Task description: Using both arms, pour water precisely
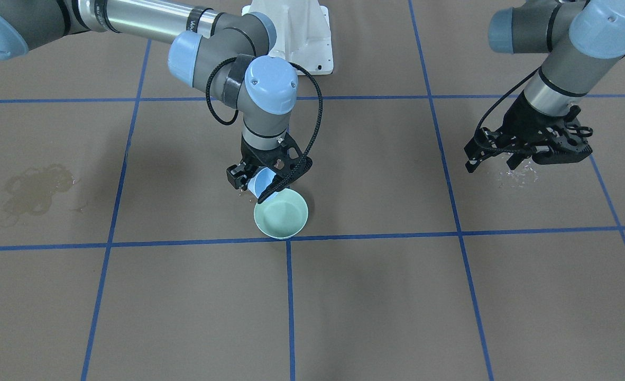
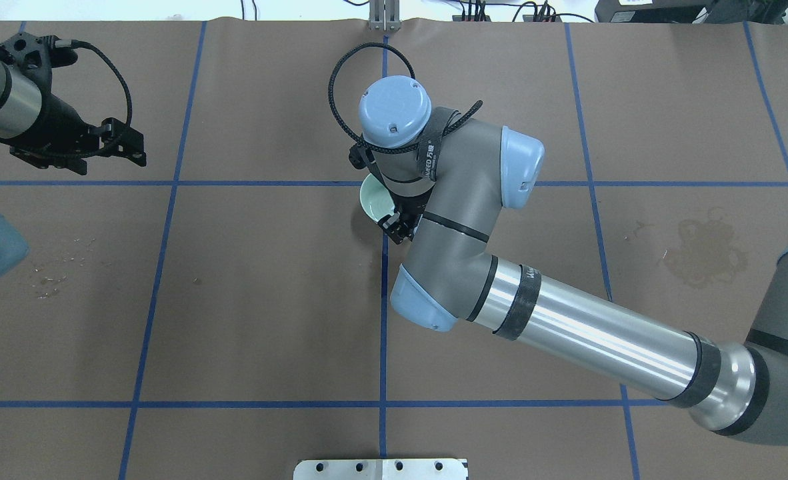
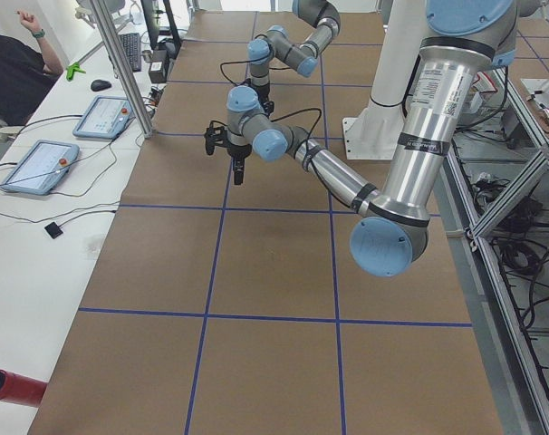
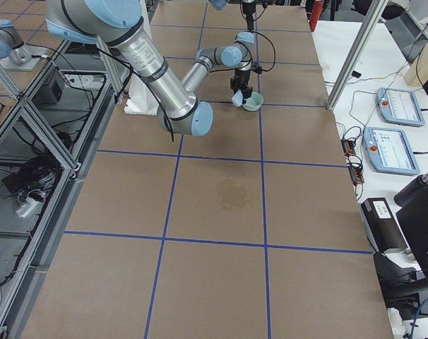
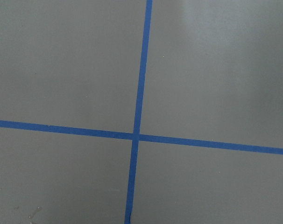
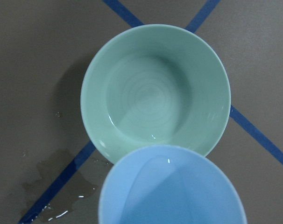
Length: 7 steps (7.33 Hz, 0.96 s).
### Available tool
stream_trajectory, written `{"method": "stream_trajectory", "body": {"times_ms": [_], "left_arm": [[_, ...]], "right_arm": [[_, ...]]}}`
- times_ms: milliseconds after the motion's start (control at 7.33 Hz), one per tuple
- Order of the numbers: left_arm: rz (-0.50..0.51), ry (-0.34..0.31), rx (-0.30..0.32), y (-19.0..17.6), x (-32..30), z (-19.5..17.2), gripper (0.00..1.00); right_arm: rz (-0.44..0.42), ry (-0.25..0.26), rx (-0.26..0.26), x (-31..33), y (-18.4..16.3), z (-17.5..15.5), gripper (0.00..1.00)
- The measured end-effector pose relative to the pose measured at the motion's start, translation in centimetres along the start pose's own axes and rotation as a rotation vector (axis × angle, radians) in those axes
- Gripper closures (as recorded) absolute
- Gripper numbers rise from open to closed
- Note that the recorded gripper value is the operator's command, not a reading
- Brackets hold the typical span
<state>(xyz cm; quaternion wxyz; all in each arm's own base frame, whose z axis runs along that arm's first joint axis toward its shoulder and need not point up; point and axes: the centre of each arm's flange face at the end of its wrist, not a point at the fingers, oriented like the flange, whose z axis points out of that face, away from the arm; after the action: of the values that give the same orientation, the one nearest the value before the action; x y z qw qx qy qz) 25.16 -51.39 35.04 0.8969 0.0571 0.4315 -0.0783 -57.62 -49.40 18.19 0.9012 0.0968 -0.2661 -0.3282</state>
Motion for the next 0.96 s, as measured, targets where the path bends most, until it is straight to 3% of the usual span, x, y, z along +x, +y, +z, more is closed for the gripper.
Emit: {"method": "stream_trajectory", "body": {"times_ms": [955], "left_arm": [[-0.001, 0.001, 0.003, 0.1, -0.2, -0.3, 0.0]], "right_arm": [[0.0, 0.096, -0.169, -0.3, -2.0, -0.4, 1.0]]}}
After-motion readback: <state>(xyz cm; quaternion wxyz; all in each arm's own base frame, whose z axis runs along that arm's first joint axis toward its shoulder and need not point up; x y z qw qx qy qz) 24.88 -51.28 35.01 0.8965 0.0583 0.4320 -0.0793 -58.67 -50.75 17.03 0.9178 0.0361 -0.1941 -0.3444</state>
